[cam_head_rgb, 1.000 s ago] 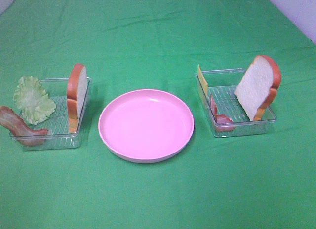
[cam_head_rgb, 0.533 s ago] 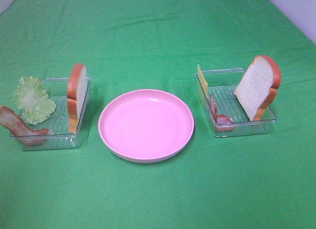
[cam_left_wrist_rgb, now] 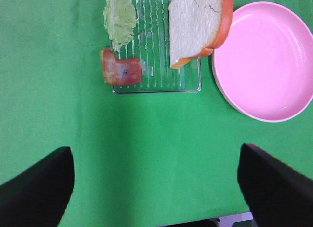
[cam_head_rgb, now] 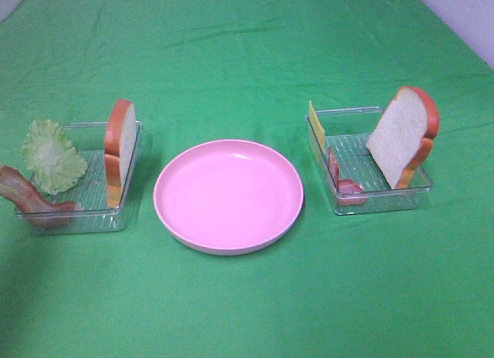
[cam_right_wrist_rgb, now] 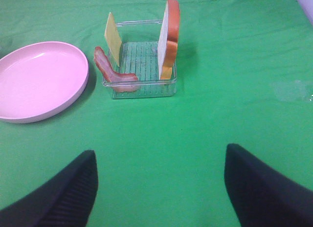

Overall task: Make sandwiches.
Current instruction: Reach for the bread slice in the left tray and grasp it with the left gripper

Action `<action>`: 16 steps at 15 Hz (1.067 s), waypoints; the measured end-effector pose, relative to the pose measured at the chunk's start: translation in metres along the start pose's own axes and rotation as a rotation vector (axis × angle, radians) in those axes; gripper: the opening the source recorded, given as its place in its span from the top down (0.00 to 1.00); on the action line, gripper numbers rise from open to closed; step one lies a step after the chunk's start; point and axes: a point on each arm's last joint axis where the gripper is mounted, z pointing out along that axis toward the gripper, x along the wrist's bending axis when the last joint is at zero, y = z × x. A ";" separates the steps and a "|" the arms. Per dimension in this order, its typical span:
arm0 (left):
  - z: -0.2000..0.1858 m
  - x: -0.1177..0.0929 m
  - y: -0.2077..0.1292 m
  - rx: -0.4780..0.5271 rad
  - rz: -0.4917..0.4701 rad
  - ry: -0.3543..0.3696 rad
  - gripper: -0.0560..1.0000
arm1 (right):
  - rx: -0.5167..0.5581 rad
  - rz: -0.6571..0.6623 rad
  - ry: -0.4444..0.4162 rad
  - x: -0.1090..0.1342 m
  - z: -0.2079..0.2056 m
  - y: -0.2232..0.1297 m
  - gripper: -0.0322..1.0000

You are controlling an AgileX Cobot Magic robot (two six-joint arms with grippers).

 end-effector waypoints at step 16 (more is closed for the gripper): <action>0.196 -0.114 0.068 0.264 0.163 0.189 0.15 | 0.000 0.000 0.000 0.000 0.000 0.000 0.31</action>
